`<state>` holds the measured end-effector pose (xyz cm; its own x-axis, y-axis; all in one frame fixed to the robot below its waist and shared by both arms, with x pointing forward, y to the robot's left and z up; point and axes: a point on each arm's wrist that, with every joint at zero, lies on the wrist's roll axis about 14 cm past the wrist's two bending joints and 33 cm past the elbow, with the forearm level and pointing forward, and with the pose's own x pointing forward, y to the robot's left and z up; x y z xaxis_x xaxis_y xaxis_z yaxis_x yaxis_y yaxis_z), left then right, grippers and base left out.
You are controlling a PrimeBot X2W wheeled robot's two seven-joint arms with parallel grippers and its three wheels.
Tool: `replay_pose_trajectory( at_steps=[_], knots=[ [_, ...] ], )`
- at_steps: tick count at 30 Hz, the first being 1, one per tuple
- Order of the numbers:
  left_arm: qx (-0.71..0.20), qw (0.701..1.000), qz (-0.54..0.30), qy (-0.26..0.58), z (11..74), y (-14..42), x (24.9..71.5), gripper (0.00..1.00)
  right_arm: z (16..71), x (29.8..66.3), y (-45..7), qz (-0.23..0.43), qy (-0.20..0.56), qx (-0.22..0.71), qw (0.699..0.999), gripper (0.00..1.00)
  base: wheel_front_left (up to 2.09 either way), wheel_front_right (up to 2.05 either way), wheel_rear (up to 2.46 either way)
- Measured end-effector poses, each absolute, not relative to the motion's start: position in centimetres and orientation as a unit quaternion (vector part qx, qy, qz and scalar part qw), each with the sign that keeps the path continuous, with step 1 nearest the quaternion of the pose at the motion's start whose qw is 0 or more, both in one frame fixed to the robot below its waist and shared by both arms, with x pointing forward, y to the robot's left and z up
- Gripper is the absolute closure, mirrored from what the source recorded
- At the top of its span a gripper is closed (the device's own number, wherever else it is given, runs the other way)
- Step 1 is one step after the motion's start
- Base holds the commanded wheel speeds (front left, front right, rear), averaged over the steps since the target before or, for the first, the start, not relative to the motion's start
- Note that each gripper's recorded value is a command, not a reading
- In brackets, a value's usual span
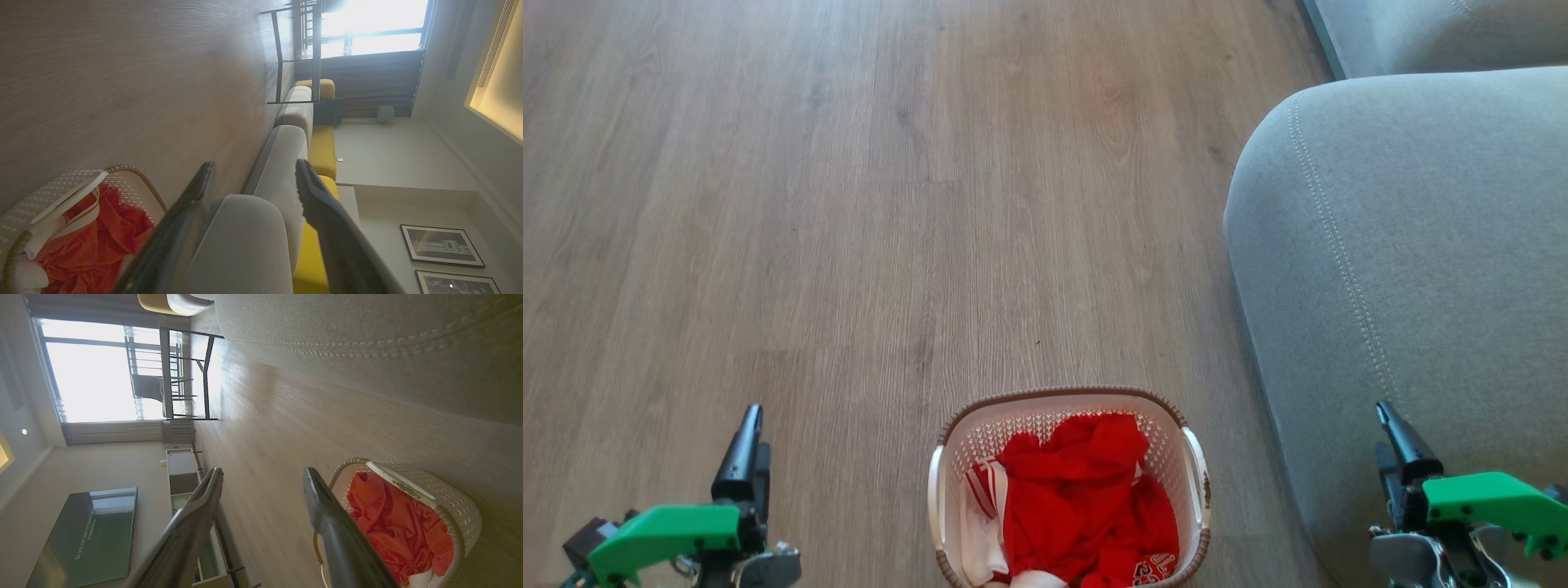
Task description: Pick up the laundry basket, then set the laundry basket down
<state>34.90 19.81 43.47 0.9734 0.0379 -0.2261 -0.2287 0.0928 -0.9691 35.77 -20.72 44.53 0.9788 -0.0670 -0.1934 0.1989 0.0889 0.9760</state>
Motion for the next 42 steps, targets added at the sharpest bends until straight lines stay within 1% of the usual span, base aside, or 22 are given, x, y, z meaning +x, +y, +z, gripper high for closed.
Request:
replay_pose_trajectory(
  at_steps=[13, 18, 27, 28, 32, 34, 35, 36, 42],
  knots=[
    [-0.610, 0.788, 0.078, 0.033, 46.1, 20.9, 36.2, 0.00, 47.0, 37.1, -21.0, -0.068, 0.021, 0.605, 0.793, 0.00, 0.00, 0.00, 0.00],
    [-0.573, 0.815, 0.076, 0.024, 47.4, 21.0, 36.6, 0.00, 48.0, 37.4, -20.8, -0.056, 0.013, 0.568, 0.821, 0.00, 0.00, 0.00, 0.00],
    [-0.501, 0.864, 0.053, 0.017, 49.8, 19.4, 37.6, 0.00, 50.5, 38.6, -20.8, -0.037, -0.020, 0.507, 0.861, 0.00, 0.00, 0.00, 0.00],
    [-0.487, 0.872, 0.053, 0.017, 50.1, 19.3, 37.7, 0.00, 50.8, 38.7, -20.8, -0.035, -0.023, 0.493, 0.869, 0.00, 0.00, 0.00, 0.00],
    [-0.454, 0.890, 0.048, 0.017, 50.5, 18.6, 37.8, 0.00, 51.5, 38.9, -20.4, -0.024, -0.029, 0.458, 0.888, 0.00, 0.00, 0.00, 0.00],
    [-0.445, 0.894, 0.046, 0.016, 50.6, 18.4, 37.8, 0.00, 51.7, 38.9, -20.2, -0.020, -0.031, 0.449, 0.893, 0.00, 0.00, 0.00, 0.00],
    [-0.426, 0.904, 0.041, 0.017, 50.8, 17.8, 37.9, 0.00, 52.0, 39.0, -19.8, -0.012, -0.032, 0.432, 0.901, 0.00, 0.00, 0.00, 0.00],
    [-0.426, 0.904, 0.041, 0.017, 50.8, 17.8, 37.9, 0.00, 52.0, 39.0, -19.8, -0.012, -0.032, 0.432, 0.901, 0.00, 0.00, 0.00, 0.00],
    [-0.355, 0.934, 0.024, 0.020, 51.1, 16.1, 38.1, 0.00, 53.1, 39.3, -18.6, 0.010, -0.042, 0.373, 0.927, 0.00, 0.00, 0.00, 0.00]
  ],
)
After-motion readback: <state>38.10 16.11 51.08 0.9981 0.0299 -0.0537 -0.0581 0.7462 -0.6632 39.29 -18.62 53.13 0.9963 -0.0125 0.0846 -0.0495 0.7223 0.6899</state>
